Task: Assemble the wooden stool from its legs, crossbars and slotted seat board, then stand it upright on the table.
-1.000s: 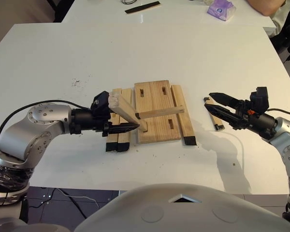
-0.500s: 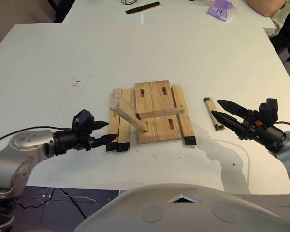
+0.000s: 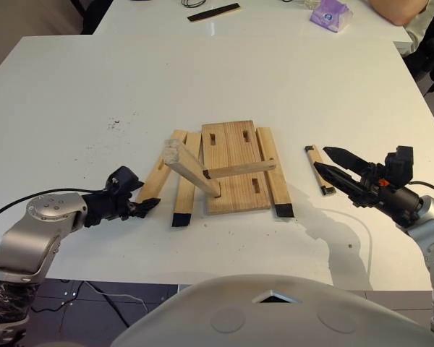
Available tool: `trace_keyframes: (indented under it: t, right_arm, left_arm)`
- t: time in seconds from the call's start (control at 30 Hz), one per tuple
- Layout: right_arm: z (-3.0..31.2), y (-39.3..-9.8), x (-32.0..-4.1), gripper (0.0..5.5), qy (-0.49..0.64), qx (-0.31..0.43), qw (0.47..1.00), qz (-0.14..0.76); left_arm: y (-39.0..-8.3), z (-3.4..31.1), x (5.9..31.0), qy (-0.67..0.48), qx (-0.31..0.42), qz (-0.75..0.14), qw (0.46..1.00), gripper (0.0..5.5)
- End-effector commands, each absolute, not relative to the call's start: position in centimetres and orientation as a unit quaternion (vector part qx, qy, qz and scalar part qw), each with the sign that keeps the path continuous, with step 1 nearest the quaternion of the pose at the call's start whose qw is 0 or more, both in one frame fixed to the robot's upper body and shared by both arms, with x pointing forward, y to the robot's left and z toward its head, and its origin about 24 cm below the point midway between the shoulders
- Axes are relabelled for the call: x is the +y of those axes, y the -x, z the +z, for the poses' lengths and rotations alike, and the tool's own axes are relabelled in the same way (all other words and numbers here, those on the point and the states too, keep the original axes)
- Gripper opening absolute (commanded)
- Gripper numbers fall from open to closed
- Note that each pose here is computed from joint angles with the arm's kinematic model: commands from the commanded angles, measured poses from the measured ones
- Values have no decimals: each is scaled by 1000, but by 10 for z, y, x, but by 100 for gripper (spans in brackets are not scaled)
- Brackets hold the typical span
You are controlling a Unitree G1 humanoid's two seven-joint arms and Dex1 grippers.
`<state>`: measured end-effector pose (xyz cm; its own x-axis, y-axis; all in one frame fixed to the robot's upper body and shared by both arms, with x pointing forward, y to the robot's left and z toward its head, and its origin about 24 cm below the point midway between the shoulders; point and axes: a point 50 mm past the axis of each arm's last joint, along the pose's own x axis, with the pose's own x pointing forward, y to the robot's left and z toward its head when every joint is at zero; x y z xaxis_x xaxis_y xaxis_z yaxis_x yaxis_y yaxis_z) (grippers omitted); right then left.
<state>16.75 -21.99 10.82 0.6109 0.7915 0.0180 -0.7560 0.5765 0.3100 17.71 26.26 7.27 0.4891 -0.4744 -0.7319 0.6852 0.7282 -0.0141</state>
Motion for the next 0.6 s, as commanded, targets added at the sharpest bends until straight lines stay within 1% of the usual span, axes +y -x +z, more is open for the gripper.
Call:
trace_keyframes:
  t: [0.03, 0.2, 0.3, 0.4, 0.5, 0.6]
  right_arm:
    - [109, -169, -219, 281, -137, 58, 886, 440]
    - [109, -172, -219, 281, -132, 59, 885, 443]
    - [109, -174, -218, 281, -129, 58, 884, 445]
    - [109, -174, -219, 281, -125, 58, 884, 447]
    - [109, -175, -218, 281, -124, 57, 884, 447]
    - [109, -176, -218, 281, -123, 57, 884, 447]
  left_arm:
    - [-177, 73, 260, -127, 378, -347, 849, 334]
    - [-173, 59, 259, -103, 396, -336, 849, 334]
    - [-176, 46, 267, -77, 409, -288, 862, 334]
    - [-175, 40, 273, -60, 415, -262, 869, 296]
    - [-176, 37, 273, -69, 413, -265, 868, 243]
    - [-178, 34, 271, -83, 411, -280, 864, 202]
